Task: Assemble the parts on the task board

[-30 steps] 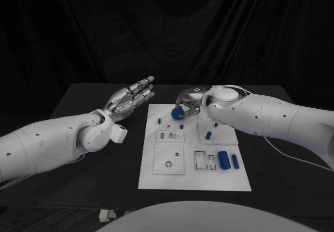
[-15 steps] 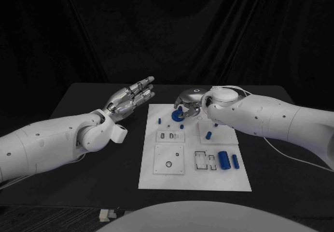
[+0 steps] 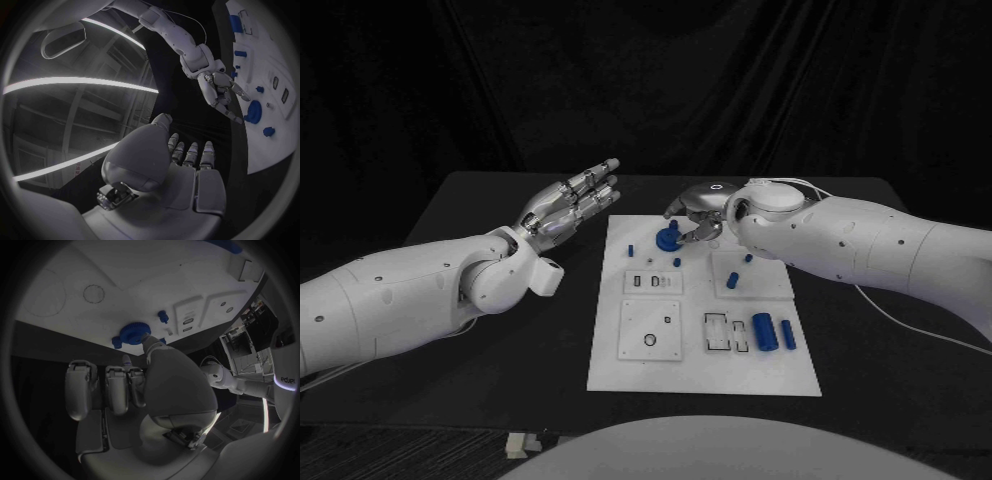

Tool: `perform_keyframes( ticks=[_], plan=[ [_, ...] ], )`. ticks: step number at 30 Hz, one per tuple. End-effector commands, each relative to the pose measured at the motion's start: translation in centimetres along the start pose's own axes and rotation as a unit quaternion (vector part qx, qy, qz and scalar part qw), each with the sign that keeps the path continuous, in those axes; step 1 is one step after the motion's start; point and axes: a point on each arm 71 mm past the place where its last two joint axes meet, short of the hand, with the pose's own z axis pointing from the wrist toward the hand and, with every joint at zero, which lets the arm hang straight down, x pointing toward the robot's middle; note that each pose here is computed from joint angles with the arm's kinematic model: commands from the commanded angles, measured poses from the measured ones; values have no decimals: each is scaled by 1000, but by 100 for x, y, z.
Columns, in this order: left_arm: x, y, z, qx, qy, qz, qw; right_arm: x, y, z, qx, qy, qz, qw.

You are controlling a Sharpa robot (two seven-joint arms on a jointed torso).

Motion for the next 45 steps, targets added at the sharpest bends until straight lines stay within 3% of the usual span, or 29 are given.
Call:
perform_keyframes(
  ticks=[1,7,16,22,28,35,45],
  plan=[
    [10,-7,-3,6,3,-4,1000,-17,-20,-48,-5,-26,-2,1000],
    [-7,-6,-20,6,1,-3,1000,-99,-160,-240,-1,-65,-4,998],
    [-25,12,-41,4,-2,-3,1000,-286,-615,-731,43,-118,-8,992],
    [-18,20,-56,4,-3,-4,1000,-307,-894,-1074,77,-152,7,985],
    [-38,34,-83,1,-5,-4,1000,-219,-1111,-1354,104,-176,20,979],
    [-39,47,-95,0,-6,-5,1000,-87,-1285,-1503,127,-172,24,977],
    [-50,62,-101,-2,-7,-5,1000,74,-1379,-1563,141,-149,27,978]
  ],
)
